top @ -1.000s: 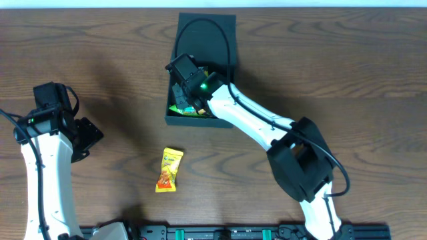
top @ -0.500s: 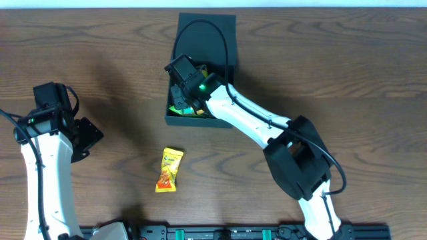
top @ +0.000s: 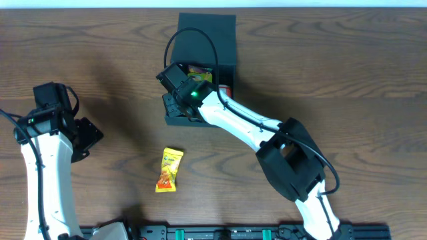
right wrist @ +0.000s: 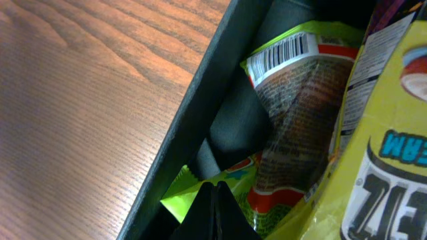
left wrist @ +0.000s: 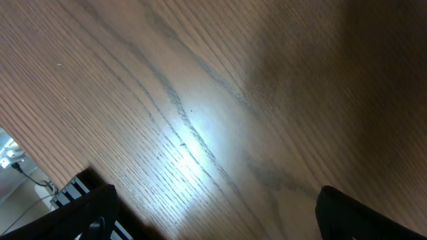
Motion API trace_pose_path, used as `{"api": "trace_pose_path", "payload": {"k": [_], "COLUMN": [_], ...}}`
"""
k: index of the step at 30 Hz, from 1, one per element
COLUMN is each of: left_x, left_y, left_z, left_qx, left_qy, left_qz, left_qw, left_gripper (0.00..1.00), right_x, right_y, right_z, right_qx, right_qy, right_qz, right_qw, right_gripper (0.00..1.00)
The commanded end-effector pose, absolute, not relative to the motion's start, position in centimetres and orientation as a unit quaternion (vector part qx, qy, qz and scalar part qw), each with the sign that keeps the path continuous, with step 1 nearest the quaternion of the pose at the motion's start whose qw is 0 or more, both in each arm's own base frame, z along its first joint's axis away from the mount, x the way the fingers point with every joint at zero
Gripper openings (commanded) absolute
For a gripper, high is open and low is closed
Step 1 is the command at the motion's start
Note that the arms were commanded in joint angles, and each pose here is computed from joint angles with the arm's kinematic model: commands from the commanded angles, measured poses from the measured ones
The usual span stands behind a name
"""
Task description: Pack container
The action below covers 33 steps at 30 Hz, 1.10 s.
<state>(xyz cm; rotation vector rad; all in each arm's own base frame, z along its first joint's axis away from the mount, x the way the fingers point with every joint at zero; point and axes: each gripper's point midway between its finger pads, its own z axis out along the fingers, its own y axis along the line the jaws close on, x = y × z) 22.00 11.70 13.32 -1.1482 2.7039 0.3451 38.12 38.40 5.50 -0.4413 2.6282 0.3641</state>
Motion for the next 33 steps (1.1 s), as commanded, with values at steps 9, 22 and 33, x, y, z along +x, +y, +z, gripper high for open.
{"api": "trace_pose_path", "payload": {"k": [9, 22, 33], "left_x": [21.8, 21.8, 21.8], "left_y": [12.2, 12.2, 12.2], "left_z": [13.4, 13.4, 13.4], "left_qx": [-0.386, -0.386, -0.386], "left_qy": [0.909, 0.909, 0.909], "left_qz": [0.127, 0.127, 0.127], "left_qw": [0.090, 0.090, 0.090], "left_gripper": [0.95, 0.95, 0.95], "right_x": [41.0, 42.3, 45.2], "right_y": [33.7, 32.2, 30.5], "right_z": [9.2, 9.2, 11.6], "right_qx": [-0.129, -0.114, -0.082], "right_qy": [0.954, 0.955, 0.949], "right_qz": [0.070, 0.062, 0.175], "right_qw": [0.260, 0.266, 0.251], "right_gripper": [0.01, 0.01, 0.01]}}
